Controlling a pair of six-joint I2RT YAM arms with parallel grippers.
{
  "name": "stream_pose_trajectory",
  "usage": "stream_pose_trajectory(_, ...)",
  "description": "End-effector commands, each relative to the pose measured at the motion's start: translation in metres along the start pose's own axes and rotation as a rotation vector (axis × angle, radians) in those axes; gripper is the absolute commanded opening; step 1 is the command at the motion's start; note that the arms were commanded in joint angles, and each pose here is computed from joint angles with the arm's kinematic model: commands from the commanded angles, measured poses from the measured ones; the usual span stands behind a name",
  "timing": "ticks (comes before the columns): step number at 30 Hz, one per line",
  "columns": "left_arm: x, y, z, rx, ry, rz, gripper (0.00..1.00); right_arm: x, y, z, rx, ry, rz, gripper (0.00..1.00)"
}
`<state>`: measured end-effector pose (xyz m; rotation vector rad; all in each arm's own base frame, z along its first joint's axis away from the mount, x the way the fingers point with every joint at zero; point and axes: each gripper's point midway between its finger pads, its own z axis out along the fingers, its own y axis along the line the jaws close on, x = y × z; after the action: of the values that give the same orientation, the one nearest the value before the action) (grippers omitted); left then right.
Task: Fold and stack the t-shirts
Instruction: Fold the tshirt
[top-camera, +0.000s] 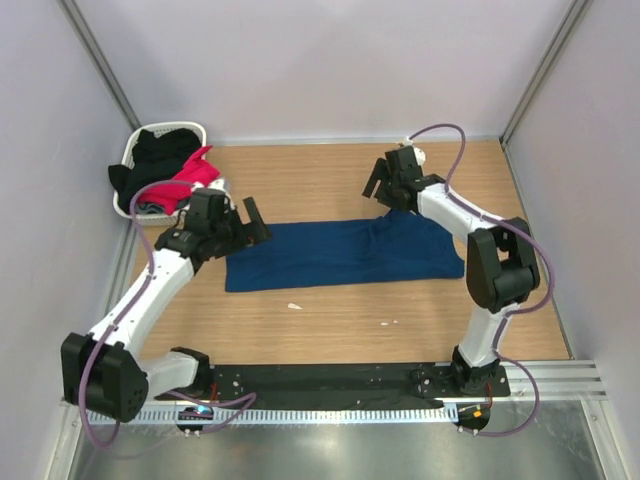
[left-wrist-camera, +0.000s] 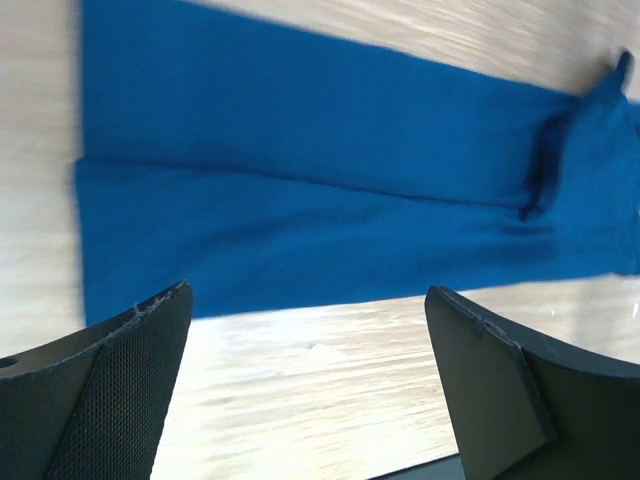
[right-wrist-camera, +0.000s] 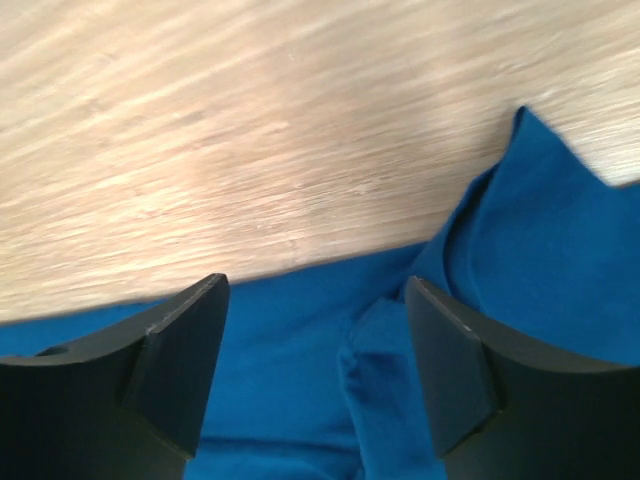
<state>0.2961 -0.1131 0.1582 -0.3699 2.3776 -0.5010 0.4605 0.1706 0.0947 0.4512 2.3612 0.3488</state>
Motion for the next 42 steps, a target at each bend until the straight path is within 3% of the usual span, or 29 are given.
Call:
stream_pose_trajectory(1,-0.018,-0.06,0.006,0.137,-0.054,0.16,0.99,-0.066,0.008,-0.058,-0.014,-0.171,-0.003,0.8)
stream_pose_trajectory(5,-0.022,-0.126,0.03,0.272,-0.053,0.285,0.98,-0.087,-0.033,-0.064,0.068,-0.201,0.033,0.84)
stream_pose_trajectory(6,-0.015,-0.133,0.054,0.27,-0.026,0.315,0.97,-0.088,-0.039,-0.063,0.062,-0.185,0.047,0.84)
stream_pose_trajectory(11,0.008,-0.213,0.095,0.385,-0.057,0.584,0.95,-0.099,-0.082,-0.055,0.09,-0.175,0.109,0.84)
stream_pose_trajectory(12,-0.001,-0.241,0.093,0.448,-0.102,0.607,0.93,-0.097,-0.087,-0.054,0.094,-0.169,0.116,0.84)
stream_pose_trajectory(13,0.017,-0.243,0.122,0.436,-0.055,0.624,0.92,-0.099,-0.09,-0.053,0.09,-0.17,0.123,0.84)
stream_pose_trajectory(15,0.005,-0.272,0.134,0.477,-0.072,0.605,0.86,-0.1,-0.101,-0.052,0.101,-0.168,0.146,0.84)
stream_pose_trajectory(16,0.016,-0.269,0.16,0.454,-0.032,0.601,0.84,-0.1,-0.103,-0.052,0.101,-0.17,0.154,0.84)
stream_pose_trajectory(20,0.026,-0.286,0.196,0.479,0.004,0.605,0.77,-0.1,-0.105,-0.054,0.069,-0.174,0.182,0.84)
stream_pose_trajectory(31,0.068,-0.293,0.226,0.541,0.115,0.629,0.62,-0.065,-0.089,-0.03,-0.038,-0.068,0.213,0.83)
stream_pose_trajectory(35,0.081,-0.287,0.229,0.535,0.142,0.639,0.5,-0.05,-0.082,-0.011,-0.036,-0.025,0.185,0.82)
stream_pose_trajectory(38,0.083,-0.285,0.228,0.542,0.144,0.654,0.3,-0.052,-0.072,0.001,-0.045,-0.011,0.176,0.79)
stream_pose_trajectory(42,0.084,-0.283,0.223,0.556,0.14,0.678,0.14,-0.053,-0.057,0.012,-0.049,-0.006,0.153,0.76)
